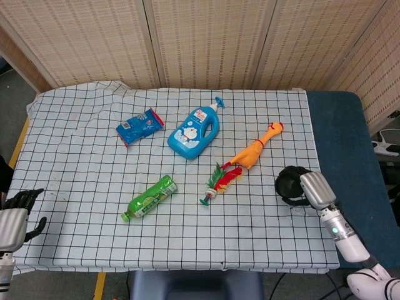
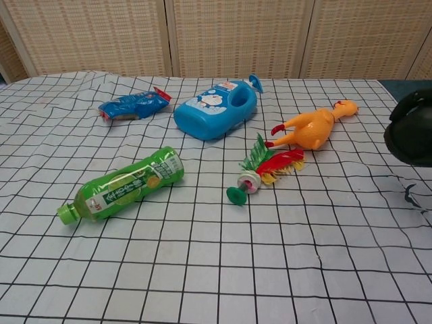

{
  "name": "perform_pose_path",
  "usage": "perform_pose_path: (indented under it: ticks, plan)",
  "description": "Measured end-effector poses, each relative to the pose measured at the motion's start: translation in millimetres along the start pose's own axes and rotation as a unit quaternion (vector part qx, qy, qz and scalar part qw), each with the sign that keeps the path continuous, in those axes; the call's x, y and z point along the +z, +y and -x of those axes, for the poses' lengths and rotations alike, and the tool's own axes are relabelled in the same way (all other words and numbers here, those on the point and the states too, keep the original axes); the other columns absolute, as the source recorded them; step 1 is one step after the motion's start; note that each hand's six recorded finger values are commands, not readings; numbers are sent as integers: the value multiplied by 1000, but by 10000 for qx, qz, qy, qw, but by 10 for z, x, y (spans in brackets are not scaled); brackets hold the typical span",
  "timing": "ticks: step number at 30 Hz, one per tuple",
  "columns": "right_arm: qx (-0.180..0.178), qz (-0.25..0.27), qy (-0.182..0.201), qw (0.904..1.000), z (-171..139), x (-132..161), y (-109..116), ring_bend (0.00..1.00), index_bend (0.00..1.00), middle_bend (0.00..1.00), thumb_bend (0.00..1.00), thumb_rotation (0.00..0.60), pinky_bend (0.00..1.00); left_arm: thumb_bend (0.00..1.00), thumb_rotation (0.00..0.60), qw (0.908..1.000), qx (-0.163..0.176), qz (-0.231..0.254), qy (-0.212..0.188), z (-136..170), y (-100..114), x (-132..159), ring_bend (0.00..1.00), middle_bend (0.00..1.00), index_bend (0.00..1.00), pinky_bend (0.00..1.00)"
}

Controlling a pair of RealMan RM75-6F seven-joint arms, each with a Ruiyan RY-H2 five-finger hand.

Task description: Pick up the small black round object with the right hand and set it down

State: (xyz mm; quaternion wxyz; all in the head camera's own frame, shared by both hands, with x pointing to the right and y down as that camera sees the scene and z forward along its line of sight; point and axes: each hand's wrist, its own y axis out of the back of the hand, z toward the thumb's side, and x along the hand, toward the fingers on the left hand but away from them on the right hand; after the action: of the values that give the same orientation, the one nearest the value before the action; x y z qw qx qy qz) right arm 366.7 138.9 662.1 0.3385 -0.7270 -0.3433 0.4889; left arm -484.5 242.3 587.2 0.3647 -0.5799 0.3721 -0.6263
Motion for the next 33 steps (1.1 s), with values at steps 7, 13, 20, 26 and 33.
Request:
perform_pose_path:
  ticks: [7,13,20,26,33]
  plan:
    - [238,-777,-703,9942,17,-146,-35,426,651,586,302,600,510,366,600,10000,13,23,5,-4,11,-4,145,188,162,272]
    - [286,104,-172,9994,60,135,44,427,651,586,302,600,510,365,600,10000,-9,14,11,-2,5,-6,145,188,161,272]
    - [609,1305,515,9882,80,524,180,428,651,586,302,600,510,366,600,10000,-56,26,52,-4,-10,-19,145,188,162,273]
    - [814,699,216,9940,141,438,118,428,651,586,303,600,510,366,600,10000,-50,31,42,-7,-3,-17,145,188,162,272]
    - [1226,-1265,-471,9832,182,189,-30,428,651,586,305,600,510,367,600,10000,-71,31,54,-8,-12,-18,145,188,162,272]
